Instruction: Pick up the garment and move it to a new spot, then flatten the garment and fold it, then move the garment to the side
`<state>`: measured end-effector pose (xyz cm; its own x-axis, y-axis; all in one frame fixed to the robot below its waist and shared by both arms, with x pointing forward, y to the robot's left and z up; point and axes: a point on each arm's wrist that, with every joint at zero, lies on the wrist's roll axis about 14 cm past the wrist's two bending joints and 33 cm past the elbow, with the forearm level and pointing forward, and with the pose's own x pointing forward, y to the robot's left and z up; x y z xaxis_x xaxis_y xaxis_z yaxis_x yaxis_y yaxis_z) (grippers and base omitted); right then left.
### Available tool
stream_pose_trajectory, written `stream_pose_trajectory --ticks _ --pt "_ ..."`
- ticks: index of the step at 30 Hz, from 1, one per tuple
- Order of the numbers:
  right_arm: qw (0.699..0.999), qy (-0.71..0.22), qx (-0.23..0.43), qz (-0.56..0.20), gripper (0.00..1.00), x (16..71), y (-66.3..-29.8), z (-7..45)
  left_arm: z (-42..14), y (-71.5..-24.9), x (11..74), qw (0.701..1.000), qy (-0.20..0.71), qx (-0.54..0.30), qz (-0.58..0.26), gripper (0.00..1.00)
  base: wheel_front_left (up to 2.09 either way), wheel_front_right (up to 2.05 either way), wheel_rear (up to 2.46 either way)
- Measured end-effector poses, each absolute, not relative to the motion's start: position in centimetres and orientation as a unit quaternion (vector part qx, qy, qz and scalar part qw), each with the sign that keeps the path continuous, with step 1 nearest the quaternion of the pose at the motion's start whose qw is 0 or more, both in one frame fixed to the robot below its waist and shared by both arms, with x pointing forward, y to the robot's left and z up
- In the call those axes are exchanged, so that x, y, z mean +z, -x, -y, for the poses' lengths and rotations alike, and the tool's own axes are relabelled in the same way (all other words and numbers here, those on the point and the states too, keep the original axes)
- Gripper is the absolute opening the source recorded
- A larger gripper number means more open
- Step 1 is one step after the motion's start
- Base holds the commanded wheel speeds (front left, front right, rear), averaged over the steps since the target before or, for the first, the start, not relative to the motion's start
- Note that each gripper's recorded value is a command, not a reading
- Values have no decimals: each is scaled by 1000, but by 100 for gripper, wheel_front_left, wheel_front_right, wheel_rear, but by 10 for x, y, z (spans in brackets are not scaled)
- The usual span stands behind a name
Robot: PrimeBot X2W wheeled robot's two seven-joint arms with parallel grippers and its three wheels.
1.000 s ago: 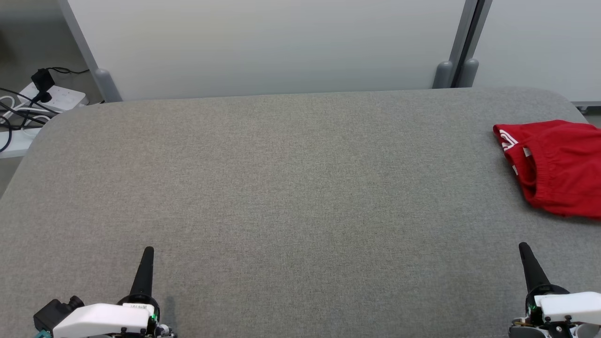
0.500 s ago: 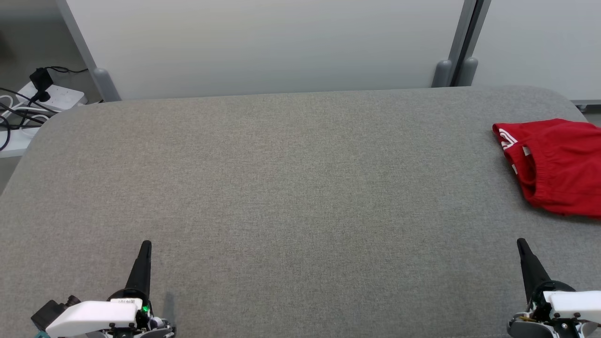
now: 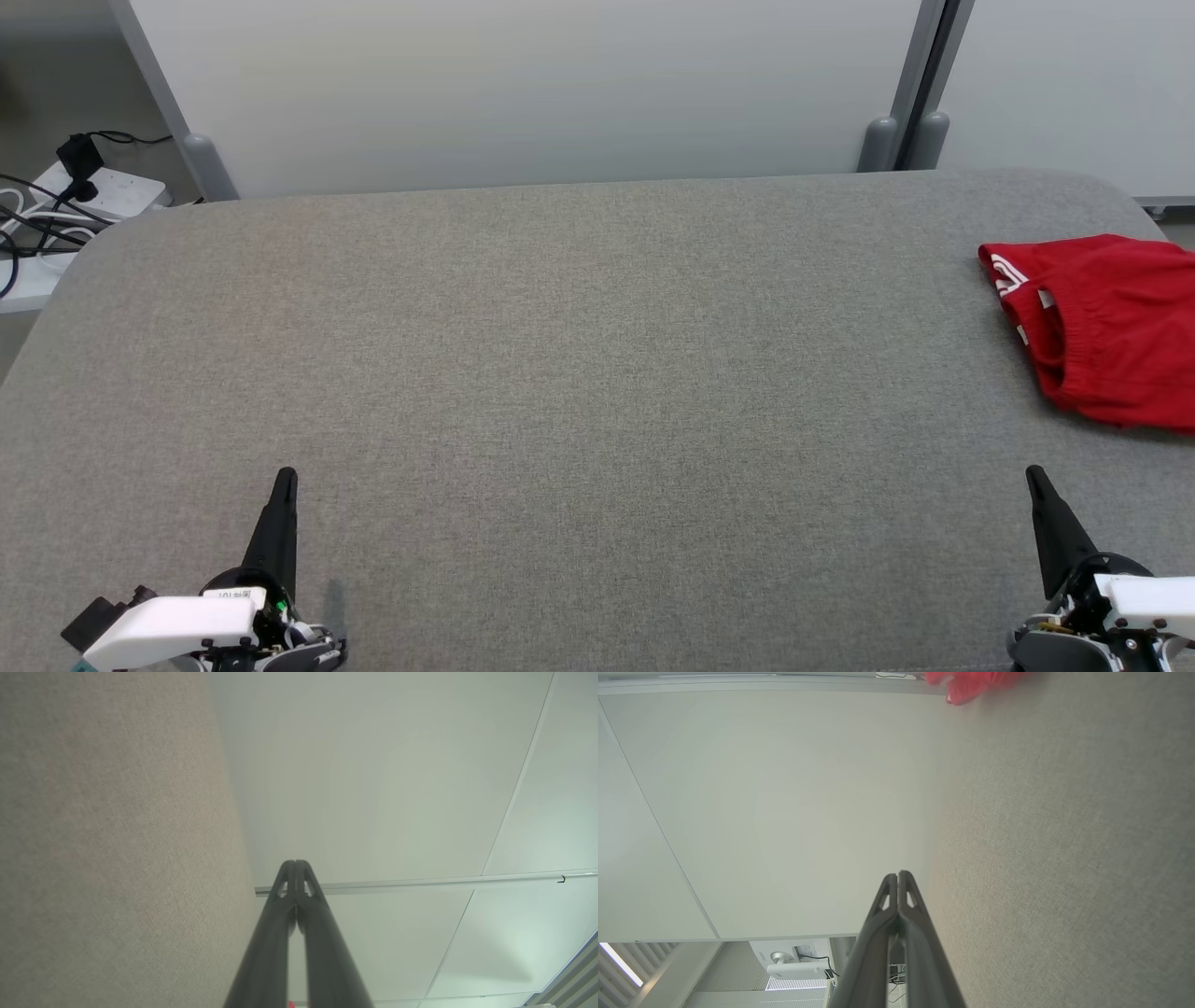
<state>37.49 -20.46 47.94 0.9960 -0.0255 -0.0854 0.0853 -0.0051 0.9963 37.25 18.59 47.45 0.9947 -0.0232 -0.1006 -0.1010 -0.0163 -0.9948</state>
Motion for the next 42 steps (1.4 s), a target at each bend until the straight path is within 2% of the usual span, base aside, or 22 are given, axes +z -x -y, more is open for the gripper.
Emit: stream_pose_trajectory --ticks 42 --pt "705 -708 -39 -21 0 480 -375 205 -186 -373 475 700 712 28 -43 0 0 0 0"
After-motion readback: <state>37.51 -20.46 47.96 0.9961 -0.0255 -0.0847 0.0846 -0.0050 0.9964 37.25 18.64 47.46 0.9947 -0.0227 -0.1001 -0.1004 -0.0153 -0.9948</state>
